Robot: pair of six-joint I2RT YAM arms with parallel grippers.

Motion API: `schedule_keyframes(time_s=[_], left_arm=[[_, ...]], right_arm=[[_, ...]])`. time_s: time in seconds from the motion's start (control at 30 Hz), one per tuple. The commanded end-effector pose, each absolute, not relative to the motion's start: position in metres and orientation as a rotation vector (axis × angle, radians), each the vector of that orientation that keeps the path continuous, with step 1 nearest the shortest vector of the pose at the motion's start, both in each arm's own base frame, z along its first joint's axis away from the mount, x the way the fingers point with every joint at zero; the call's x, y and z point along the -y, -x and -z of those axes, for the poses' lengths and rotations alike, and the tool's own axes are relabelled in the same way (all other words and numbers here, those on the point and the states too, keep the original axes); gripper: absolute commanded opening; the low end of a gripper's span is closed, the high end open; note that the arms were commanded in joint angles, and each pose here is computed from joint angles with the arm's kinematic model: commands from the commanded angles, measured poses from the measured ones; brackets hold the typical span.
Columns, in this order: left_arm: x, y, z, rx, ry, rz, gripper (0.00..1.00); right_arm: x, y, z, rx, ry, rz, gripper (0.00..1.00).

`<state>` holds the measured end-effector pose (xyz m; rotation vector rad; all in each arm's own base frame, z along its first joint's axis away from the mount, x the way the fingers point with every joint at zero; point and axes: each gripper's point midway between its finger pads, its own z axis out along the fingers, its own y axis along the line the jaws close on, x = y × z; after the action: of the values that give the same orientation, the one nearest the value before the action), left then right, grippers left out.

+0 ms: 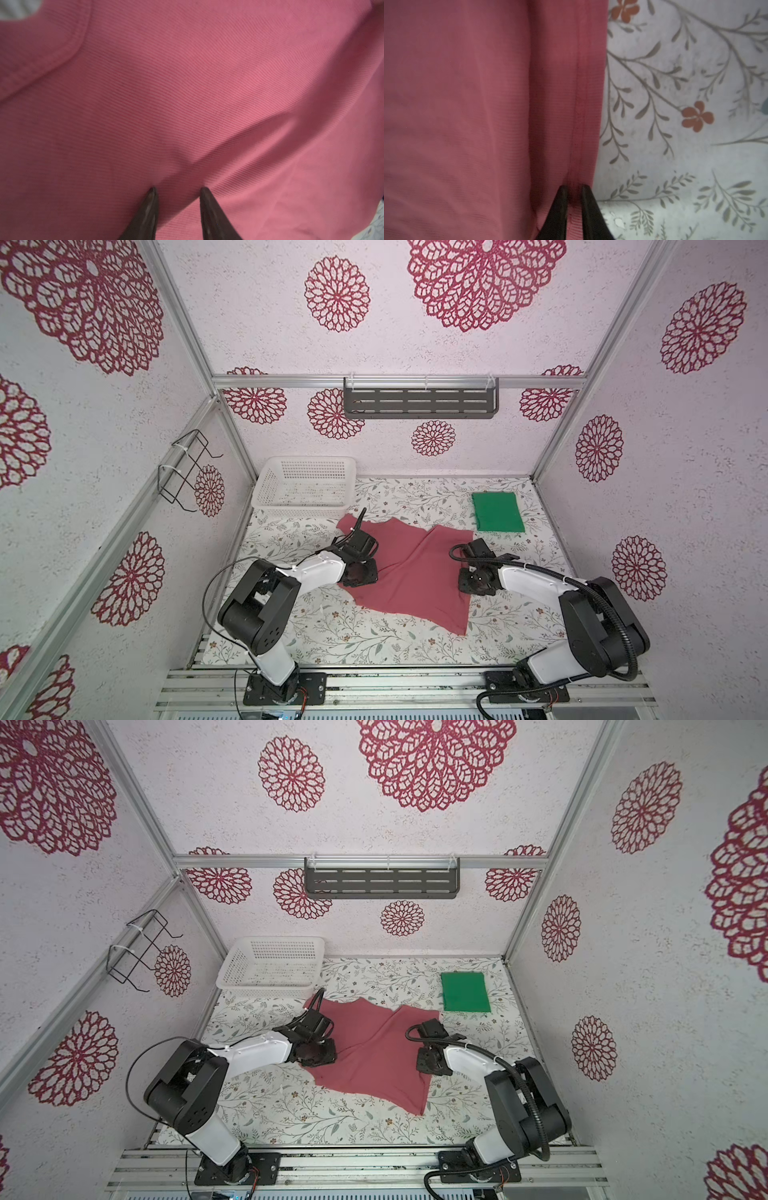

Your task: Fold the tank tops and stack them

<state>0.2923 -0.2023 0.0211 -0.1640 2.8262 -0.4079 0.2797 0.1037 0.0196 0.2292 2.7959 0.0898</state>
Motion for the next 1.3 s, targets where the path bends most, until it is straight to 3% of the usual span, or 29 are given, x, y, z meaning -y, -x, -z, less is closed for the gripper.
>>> schedule_keyframes(time_s=[0.0,0.13,0.27,0.47,0.7,0.77,0.83,0.93,1.13,1.27], left_arm=[[0.202,-0.266,-0.03,-2.874,0.166,0.402,0.39],[0.217,-0.277,-0.085,-2.764,0.072,0.48,0.61],[0.192,-0.275,-0.116,-2.711,0.107,0.465,0.68],[0.126,-0.251,-0.075,-2.676,0.478,0.491,0.53],[0.128,-0.258,-0.047,-2.696,0.533,0.52,0.45],[0.13,-0.262,-0.038,-2.703,0.552,0.517,0.35],[0.126,-0.266,-0.039,-2.716,0.519,0.403,0.16],[0.126,-0.274,-0.059,-2.705,0.432,0.283,0.02],[0.143,-0.288,-0.1,-2.707,0.215,0.093,0.0],[0.183,-0.297,-0.105,-2.751,-0.041,-0.066,0.0]], right_arm=[[-0.081,-0.289,-0.013,-2.79,-0.252,-0.015,0.16],[-0.063,-0.302,-0.031,-2.768,-0.247,0.037,0.16],[-0.066,-0.307,-0.06,-2.742,-0.208,0.013,0.23],[-0.09,-0.297,-0.073,-2.742,-0.16,-0.105,0.3],[-0.11,-0.291,-0.071,-2.757,-0.082,-0.118,0.32],[-0.113,-0.291,-0.071,-2.75,-0.083,-0.13,0.32],[-0.116,-0.29,-0.072,-2.744,-0.081,-0.146,0.32],[-0.122,-0.29,-0.071,-2.737,-0.076,-0.182,0.32],[-0.128,-0.293,-0.063,-2.734,-0.071,-0.208,0.32],[-0.129,-0.294,-0.059,-2.74,-0.064,-0.207,0.32]])
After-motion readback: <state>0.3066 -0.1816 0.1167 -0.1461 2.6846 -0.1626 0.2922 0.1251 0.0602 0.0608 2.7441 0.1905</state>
